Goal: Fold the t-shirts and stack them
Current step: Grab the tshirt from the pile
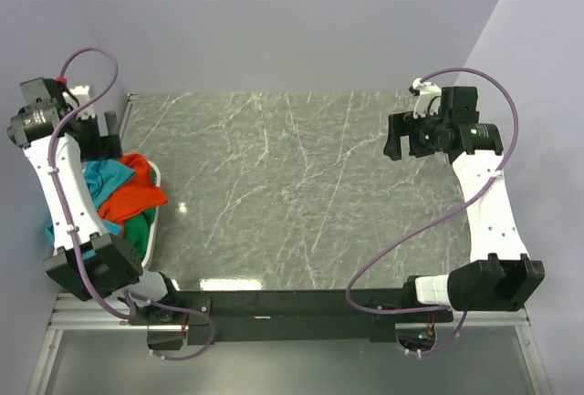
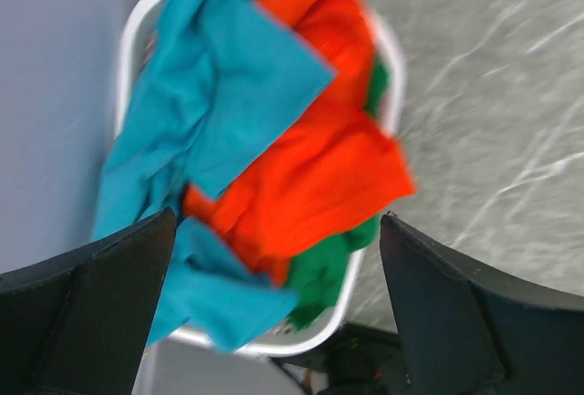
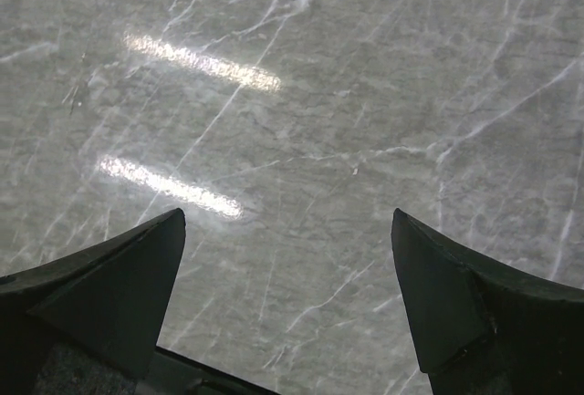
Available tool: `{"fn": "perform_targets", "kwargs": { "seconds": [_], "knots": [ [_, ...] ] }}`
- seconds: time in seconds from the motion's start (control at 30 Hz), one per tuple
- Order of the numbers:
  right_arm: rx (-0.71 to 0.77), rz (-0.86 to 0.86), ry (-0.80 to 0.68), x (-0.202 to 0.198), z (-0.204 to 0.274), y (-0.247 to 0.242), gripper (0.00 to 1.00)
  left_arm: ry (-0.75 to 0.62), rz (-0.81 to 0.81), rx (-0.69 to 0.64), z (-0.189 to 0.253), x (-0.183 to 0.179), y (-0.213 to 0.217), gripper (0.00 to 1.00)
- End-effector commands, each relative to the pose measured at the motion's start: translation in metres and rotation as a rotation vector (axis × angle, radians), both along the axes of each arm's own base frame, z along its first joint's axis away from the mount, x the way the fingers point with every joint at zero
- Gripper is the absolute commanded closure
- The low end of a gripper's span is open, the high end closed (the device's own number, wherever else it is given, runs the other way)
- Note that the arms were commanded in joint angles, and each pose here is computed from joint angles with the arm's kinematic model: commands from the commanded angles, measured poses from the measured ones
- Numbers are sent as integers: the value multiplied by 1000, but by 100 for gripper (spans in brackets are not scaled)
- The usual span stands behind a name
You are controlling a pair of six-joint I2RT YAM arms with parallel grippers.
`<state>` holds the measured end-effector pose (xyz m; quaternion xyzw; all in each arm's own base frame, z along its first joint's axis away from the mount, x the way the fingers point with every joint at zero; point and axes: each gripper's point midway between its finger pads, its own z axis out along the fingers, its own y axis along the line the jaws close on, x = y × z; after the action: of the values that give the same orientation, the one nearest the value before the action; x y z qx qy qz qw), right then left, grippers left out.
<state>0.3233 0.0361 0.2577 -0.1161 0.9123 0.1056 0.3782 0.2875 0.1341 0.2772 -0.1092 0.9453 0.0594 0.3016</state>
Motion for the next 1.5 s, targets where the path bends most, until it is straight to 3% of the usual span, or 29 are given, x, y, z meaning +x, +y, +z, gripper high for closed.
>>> {"fn": "perform_targets", "kwargs": {
  "seconds": [0.0,0.17,0.37,0.9,1.0,1.1,1.13,1.17,1.2,1.27,1.47],
  "knots": [
    [36,41,-15,5,7,9,0,96,14,91,-3,-44,15,1],
    [69,65,-1,11,6,16,0,207,89,194,-23,-83,54,1],
    [93,92,43,17,-2,23,0,309,145,221,-62,-109,86,0],
    [66,102,65,23,-7,20,1,405,183,202,-119,-101,121,2],
    [52,99,58,25,-6,17,1,410,177,168,-125,-98,118,10],
    [46,99,60,26,-7,16,2,403,169,120,-124,-96,110,39],
    [44,98,61,26,-7,15,2,386,172,118,-117,-93,111,58],
    [43,100,65,26,-8,16,2,363,165,106,-113,-89,108,68],
    [42,101,65,26,-8,16,2,362,164,91,-107,-91,103,86],
    [42,103,67,27,-9,16,3,304,162,99,-84,-82,103,100],
    [18,103,47,34,-2,12,3,117,117,134,7,-59,87,100]
  ]
}}
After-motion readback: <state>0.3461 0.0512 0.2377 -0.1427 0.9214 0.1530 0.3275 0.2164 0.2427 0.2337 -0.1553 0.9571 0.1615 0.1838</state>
